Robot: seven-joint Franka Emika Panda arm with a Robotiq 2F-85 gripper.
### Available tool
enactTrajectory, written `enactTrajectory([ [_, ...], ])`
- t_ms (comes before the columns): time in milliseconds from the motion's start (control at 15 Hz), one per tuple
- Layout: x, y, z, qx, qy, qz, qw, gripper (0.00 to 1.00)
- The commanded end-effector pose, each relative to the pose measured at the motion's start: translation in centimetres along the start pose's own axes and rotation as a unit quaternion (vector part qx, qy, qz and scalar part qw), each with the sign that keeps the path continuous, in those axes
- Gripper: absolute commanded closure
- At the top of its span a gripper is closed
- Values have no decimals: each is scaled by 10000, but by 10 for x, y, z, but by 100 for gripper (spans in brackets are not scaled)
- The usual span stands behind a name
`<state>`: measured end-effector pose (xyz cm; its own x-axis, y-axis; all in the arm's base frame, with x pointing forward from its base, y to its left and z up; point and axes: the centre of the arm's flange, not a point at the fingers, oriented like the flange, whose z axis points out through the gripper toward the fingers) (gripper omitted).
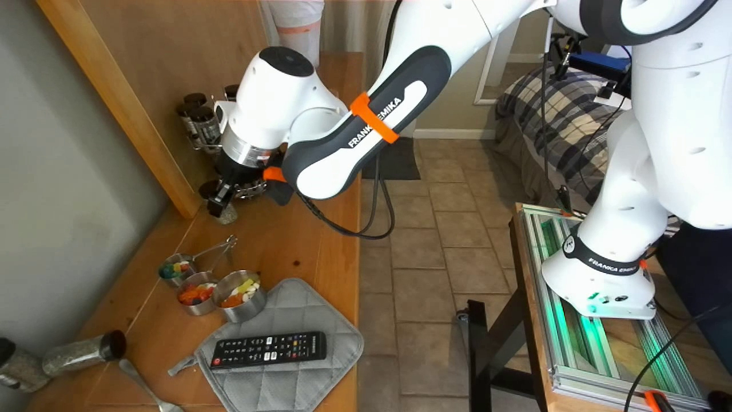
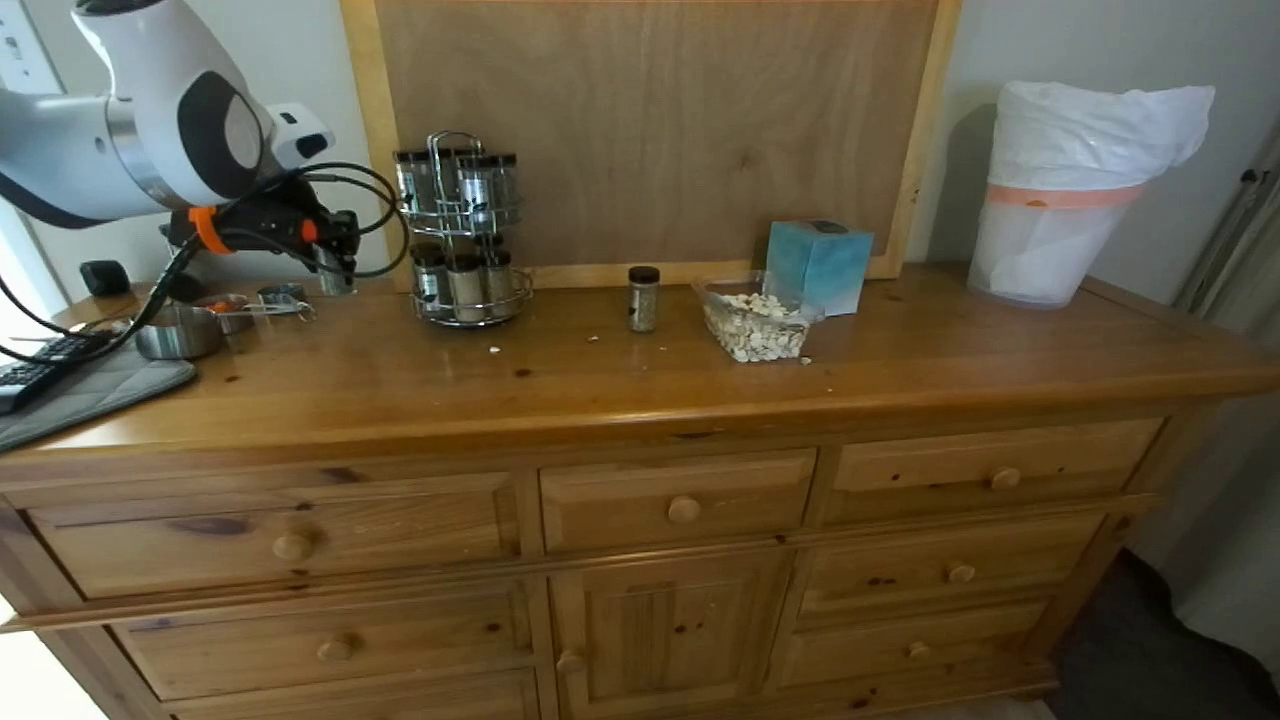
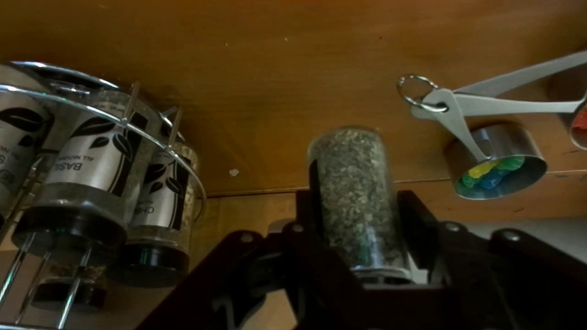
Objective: Pick up one bottle of spice from the top rack of the circular spice rack and put it on the table
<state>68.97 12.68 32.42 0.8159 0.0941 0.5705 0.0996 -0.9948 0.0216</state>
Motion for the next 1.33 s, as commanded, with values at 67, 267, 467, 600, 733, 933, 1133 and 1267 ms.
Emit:
enactTrajectory([
  [67,-12,8,11,-60,209,-101,9997,77],
  [267,-18,12,19,25,240,-91,9997,77],
  [467,-22,12,25,71,287,-118,9995,77],
  [600,-24,12,27,80,283,-148,9995,77],
  [733,-26,12,29,61,265,-204,9994,77],
  [933,-27,13,29,83,264,-266,9993,77],
  [1133,-28,15,30,87,225,-236,9994,77],
  [1267,-28,15,29,132,191,-191,9995,26],
])
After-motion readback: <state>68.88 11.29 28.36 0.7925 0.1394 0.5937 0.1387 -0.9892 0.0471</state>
